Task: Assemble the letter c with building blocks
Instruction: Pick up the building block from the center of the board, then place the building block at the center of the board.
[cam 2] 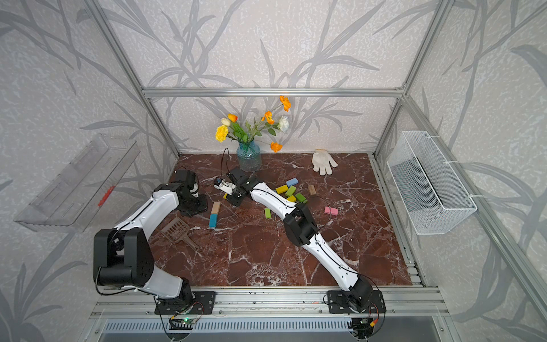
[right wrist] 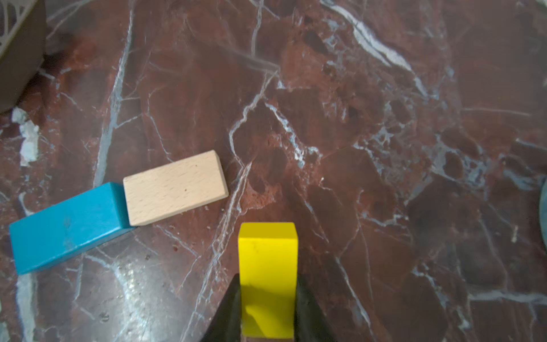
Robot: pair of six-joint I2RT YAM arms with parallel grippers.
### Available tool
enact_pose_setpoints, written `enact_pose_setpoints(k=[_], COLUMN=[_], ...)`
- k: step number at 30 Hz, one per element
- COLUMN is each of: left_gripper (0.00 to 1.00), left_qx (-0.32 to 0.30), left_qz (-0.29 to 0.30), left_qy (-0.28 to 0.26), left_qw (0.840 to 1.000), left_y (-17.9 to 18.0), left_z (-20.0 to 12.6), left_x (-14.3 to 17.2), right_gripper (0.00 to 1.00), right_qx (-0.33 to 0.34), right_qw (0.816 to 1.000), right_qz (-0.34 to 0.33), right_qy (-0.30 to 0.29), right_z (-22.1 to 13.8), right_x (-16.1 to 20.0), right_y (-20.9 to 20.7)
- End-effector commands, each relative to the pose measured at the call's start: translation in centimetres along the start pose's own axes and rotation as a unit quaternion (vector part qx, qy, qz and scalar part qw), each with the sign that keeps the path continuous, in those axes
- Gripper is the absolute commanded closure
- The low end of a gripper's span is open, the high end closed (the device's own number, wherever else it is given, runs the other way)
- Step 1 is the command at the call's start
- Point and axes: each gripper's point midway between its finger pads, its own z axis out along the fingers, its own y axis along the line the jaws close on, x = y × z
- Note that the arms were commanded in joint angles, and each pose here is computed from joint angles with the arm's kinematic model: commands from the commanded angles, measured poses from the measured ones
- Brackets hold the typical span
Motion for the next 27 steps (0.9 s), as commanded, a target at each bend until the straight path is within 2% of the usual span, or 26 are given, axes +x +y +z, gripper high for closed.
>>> enact_pose_setpoints(k=[1, 22, 25, 27], left_gripper=[0.59, 0.59, 0.59, 0.59], left_qx=[0.016, 0.033, 0.033, 0.032], left_qz=[-0.015, -0.007, -0.006, -0.006], left_qy=[0.01, 0.014, 0.015, 0.016], left_qw=[1.0, 0.999, 0.999, 0.999], left_y=[0.1, -0.4, -0.4, -0.3], left_z=[-0.1, 0.0, 0.0, 0.1], left_x=[0.4, 0.5, 0.5, 0.6], right_gripper=[0.74, 0.7, 0.66, 0.6], right_qx=[-0.001, -0.012, -0.011, -0.011], right_qw=[1.0, 0.998, 0.998, 0.998], right_qz=[-0.011, -0.045, -0.044, -0.044], right_qy=[-0.013, 0.031, 0.035, 0.036], right_z=[0.0, -0.7, -0.5, -0.4], right_x=[-0.8, 1.3, 1.6, 1.6], right_y=[-0.1, 0.6, 0.5, 0.6])
